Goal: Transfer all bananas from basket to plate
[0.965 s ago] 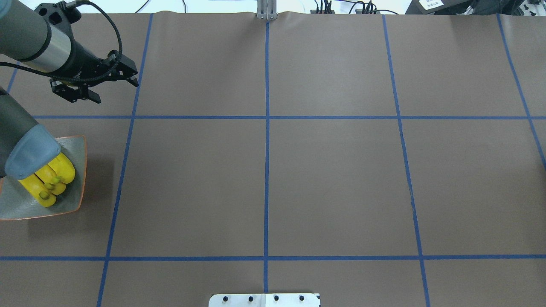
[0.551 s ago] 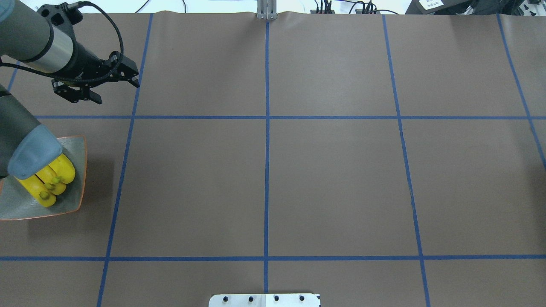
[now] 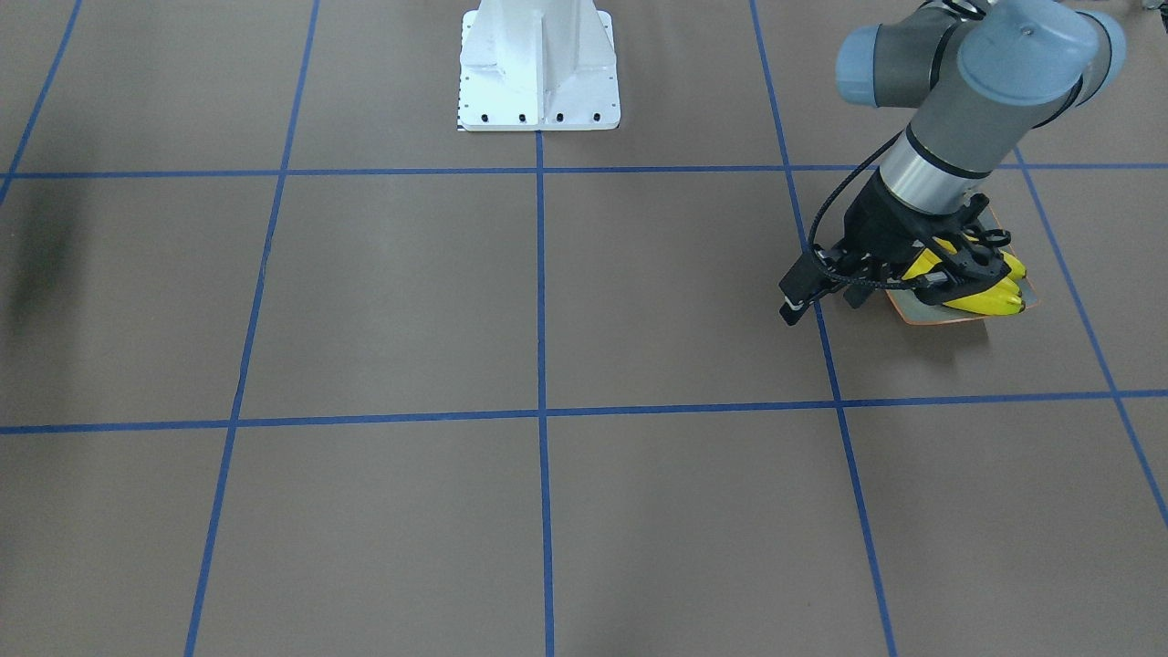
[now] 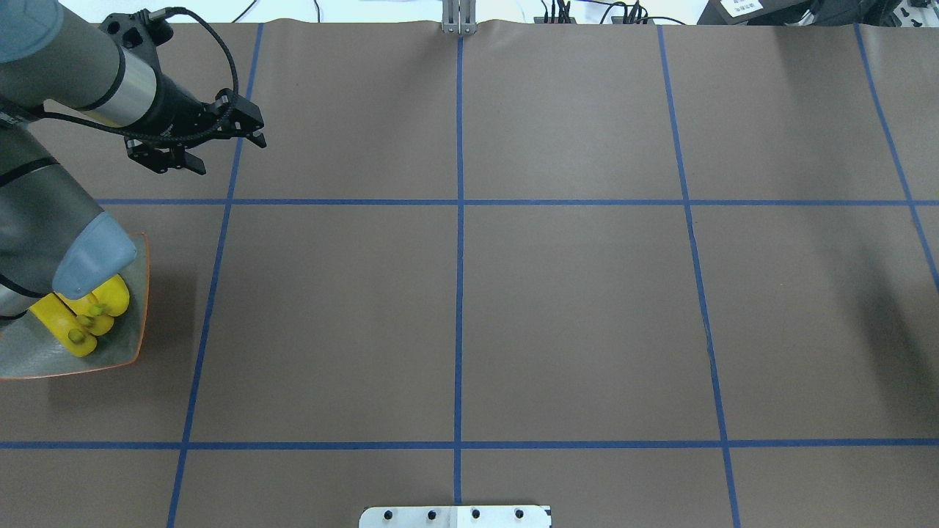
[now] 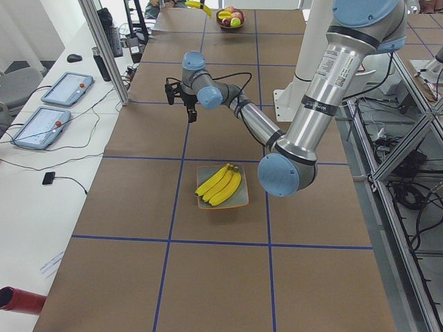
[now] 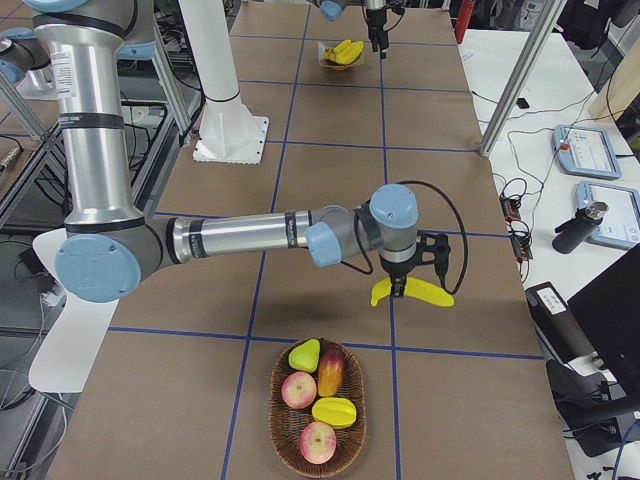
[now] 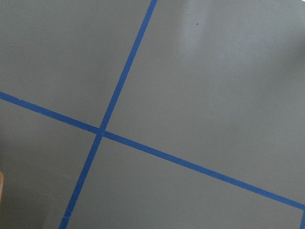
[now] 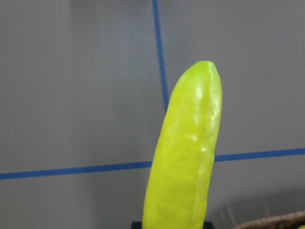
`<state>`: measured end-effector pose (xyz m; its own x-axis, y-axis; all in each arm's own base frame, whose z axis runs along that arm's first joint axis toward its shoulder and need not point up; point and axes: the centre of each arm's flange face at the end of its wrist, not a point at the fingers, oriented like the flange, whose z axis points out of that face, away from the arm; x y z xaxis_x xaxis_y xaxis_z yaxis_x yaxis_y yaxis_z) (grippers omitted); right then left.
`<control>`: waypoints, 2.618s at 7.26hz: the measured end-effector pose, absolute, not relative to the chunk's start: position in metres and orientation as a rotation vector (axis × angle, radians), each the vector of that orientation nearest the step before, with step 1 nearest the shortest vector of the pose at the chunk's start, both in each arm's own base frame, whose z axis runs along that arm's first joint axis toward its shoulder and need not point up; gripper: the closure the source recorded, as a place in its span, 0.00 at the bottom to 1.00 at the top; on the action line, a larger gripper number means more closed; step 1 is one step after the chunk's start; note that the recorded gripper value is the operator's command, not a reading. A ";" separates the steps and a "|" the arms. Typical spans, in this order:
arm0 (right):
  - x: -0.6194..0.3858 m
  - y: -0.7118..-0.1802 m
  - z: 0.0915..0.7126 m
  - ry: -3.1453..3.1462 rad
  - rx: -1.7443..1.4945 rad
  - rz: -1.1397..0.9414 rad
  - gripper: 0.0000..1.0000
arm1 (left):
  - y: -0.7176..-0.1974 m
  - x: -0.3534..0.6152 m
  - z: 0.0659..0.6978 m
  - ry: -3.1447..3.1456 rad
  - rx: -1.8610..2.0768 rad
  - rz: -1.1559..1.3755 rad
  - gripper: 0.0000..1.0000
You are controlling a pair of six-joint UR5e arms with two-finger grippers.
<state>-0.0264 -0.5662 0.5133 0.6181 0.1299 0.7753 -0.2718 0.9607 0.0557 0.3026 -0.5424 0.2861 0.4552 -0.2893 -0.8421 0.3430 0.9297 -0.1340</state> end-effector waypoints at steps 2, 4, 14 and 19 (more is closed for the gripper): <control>-0.139 -0.585 0.407 -1.045 0.157 0.294 1.00 | -0.556 0.315 0.275 1.103 0.086 -0.397 0.00; -0.232 -0.561 0.339 -1.225 0.132 0.252 1.00 | -0.561 0.337 0.266 1.214 0.112 -0.383 0.00; -0.450 -0.433 0.188 -1.674 0.192 0.092 1.00 | -0.501 0.415 0.203 1.748 0.185 -0.137 0.00; -0.460 -0.424 0.167 -1.716 0.210 0.053 1.00 | -0.480 0.434 0.190 1.792 0.100 -0.136 0.14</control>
